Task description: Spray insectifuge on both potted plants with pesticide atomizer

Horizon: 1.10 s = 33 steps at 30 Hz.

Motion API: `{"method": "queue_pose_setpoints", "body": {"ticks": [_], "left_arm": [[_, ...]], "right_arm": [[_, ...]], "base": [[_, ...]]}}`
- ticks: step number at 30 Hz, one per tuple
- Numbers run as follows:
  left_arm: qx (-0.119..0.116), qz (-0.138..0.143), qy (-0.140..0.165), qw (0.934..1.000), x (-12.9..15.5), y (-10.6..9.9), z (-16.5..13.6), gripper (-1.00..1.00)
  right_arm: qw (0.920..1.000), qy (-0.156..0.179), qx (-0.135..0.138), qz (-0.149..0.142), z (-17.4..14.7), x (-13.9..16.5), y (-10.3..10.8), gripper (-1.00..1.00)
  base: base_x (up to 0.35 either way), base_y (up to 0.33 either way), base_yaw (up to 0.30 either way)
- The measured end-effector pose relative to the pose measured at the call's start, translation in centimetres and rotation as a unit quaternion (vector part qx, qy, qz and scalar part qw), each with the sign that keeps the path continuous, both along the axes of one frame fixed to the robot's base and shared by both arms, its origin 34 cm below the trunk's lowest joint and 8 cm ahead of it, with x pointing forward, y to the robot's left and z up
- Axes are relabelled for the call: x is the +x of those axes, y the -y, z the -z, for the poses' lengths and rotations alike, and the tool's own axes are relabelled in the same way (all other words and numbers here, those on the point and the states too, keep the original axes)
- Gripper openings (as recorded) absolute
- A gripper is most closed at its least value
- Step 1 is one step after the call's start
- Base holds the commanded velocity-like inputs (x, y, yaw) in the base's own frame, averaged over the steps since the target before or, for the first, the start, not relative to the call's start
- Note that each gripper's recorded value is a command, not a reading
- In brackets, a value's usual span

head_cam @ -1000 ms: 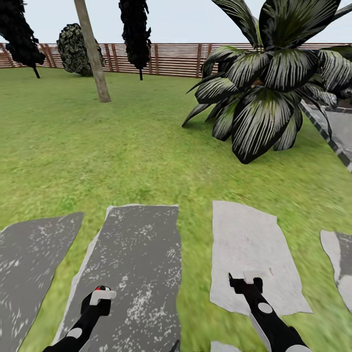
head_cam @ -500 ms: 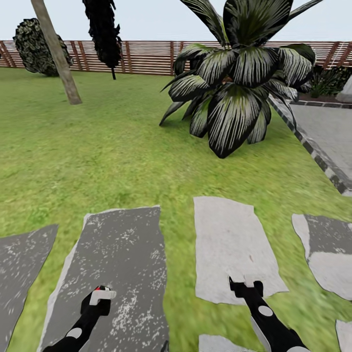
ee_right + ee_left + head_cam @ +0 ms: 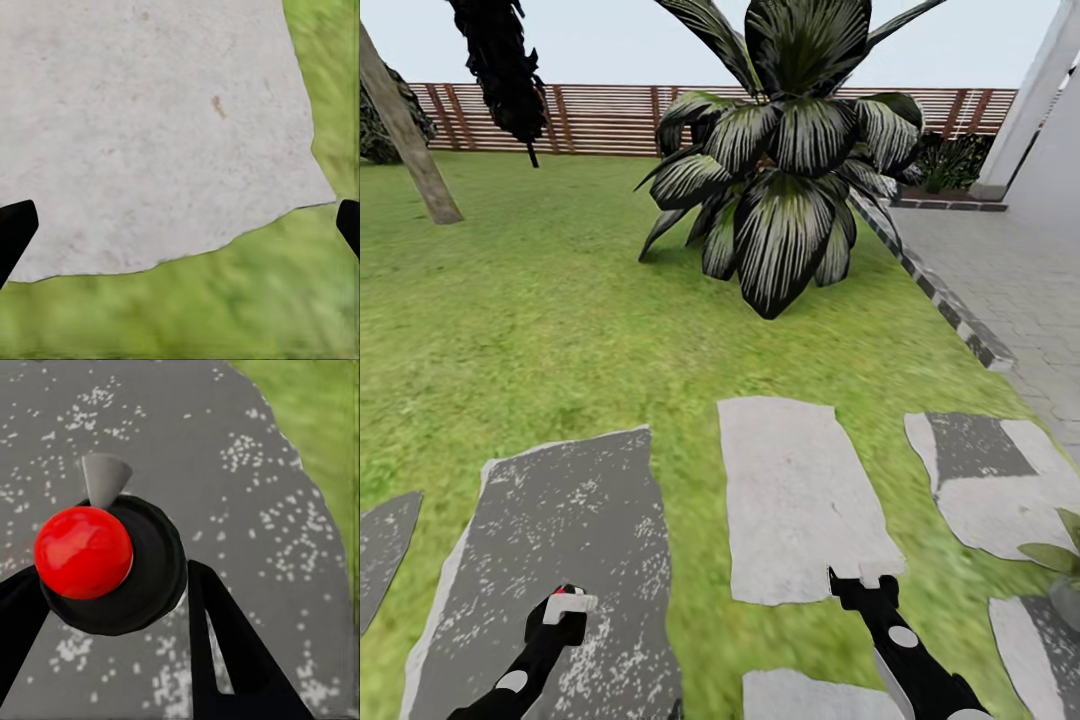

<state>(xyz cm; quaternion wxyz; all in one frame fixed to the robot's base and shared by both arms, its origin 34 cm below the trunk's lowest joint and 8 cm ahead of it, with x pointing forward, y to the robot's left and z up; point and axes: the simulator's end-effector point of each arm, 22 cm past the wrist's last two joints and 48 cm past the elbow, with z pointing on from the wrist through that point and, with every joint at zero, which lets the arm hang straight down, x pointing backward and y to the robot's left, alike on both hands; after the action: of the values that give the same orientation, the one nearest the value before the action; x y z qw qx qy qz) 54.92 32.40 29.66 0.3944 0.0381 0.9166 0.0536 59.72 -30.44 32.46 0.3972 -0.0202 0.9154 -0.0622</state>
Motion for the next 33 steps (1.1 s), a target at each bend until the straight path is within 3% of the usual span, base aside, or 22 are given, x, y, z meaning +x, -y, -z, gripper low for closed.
{"method": "queue_pose_setpoints", "body": {"ticks": [16, 33], "left_arm": [[-0.001, 0.001, 0.005, 1.0000, 0.3, 0.1, -0.5, -1.00], [0.000, 0.000, 0.012, 0.9999, 0.8, 0.1, -1.1, -1.00]], "right_arm": [[1.0000, 0.006, 0.000, 0.000, -0.6, 0.3, 0.0, 1.00], [0.9999, 0.012, 0.000, 0.000, -1.2, 0.7, 0.0, 1.00]], "base": [[-0.273, -0.147, -0.291], [-0.147, -0.161, -0.291]]}}
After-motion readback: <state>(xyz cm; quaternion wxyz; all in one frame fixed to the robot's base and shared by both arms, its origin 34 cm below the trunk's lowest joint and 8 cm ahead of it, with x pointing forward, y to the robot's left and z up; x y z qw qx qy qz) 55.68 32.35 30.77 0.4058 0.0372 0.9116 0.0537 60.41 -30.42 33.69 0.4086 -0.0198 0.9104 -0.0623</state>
